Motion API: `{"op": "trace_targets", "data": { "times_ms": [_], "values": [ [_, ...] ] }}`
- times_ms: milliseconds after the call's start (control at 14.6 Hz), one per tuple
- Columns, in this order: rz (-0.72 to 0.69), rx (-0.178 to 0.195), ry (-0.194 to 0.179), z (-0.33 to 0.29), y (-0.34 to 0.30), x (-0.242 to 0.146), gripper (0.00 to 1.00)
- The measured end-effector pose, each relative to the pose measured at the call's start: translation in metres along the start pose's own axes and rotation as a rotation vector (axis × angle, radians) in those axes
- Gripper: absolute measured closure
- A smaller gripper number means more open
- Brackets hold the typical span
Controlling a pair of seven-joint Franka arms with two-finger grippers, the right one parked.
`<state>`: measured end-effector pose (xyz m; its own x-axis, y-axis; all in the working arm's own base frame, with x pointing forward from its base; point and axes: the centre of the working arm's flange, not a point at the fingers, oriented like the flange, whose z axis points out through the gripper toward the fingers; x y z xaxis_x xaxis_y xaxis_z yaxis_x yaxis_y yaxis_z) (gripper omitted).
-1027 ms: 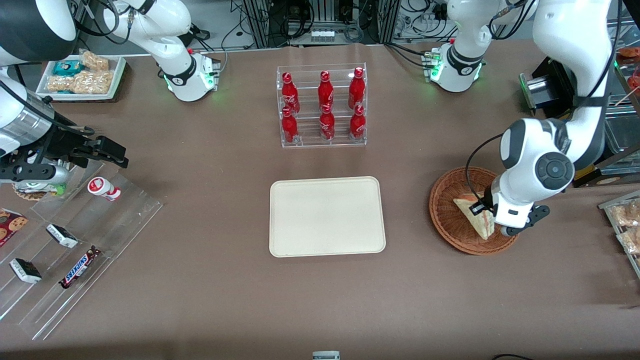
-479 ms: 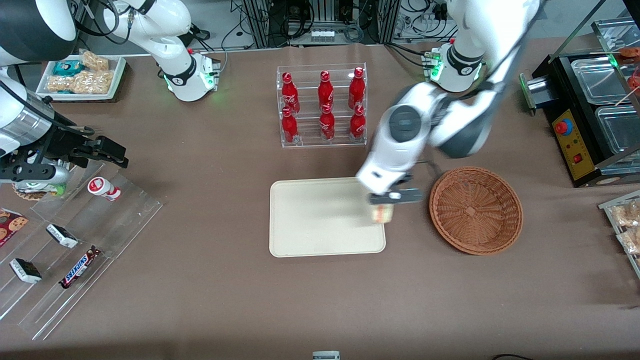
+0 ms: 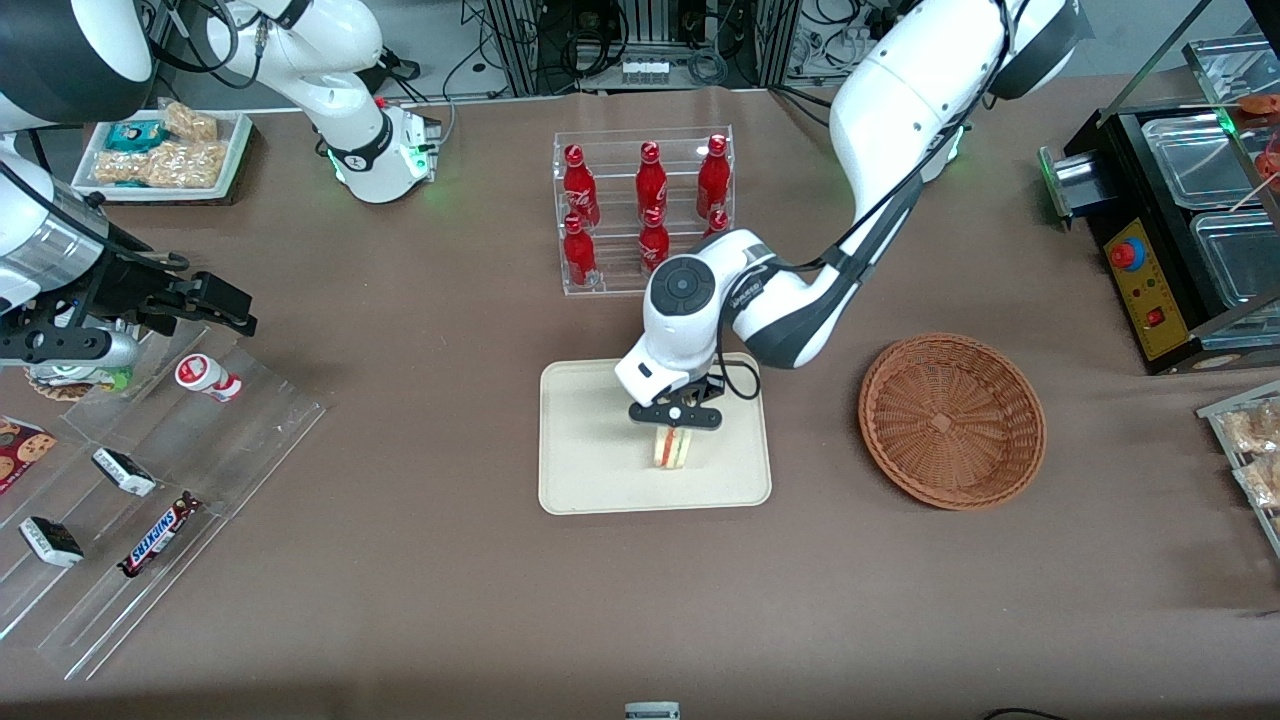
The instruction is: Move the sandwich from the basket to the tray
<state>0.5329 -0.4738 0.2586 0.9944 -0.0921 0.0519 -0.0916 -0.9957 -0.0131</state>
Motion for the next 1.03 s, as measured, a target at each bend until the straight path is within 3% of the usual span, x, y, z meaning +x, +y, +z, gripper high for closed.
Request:
{"op": "trace_targets", "data": {
  "times_ms": [205,274,548,685,822,890,1027],
  "values": [
    [-0.058,-0.009,0.032,0.012,0.004,0.003,0.82],
    [-0.072,-0.016,0.037,0.014,0.005,0.003,0.76],
    [-0.119,-0.027,0.066,-0.002,0.001,0.016,0.37],
    [-0.183,-0.01,0.081,-0.038,-0.022,0.036,0.19],
    [-0.29,-0.016,0.092,-0.101,-0.065,0.06,0.0],
    [-0.347,-0.005,0.094,-0.136,-0.096,0.069,0.0],
    [-0.454,0.071,0.071,-0.197,-0.168,0.075,0.0]
  ]
}}
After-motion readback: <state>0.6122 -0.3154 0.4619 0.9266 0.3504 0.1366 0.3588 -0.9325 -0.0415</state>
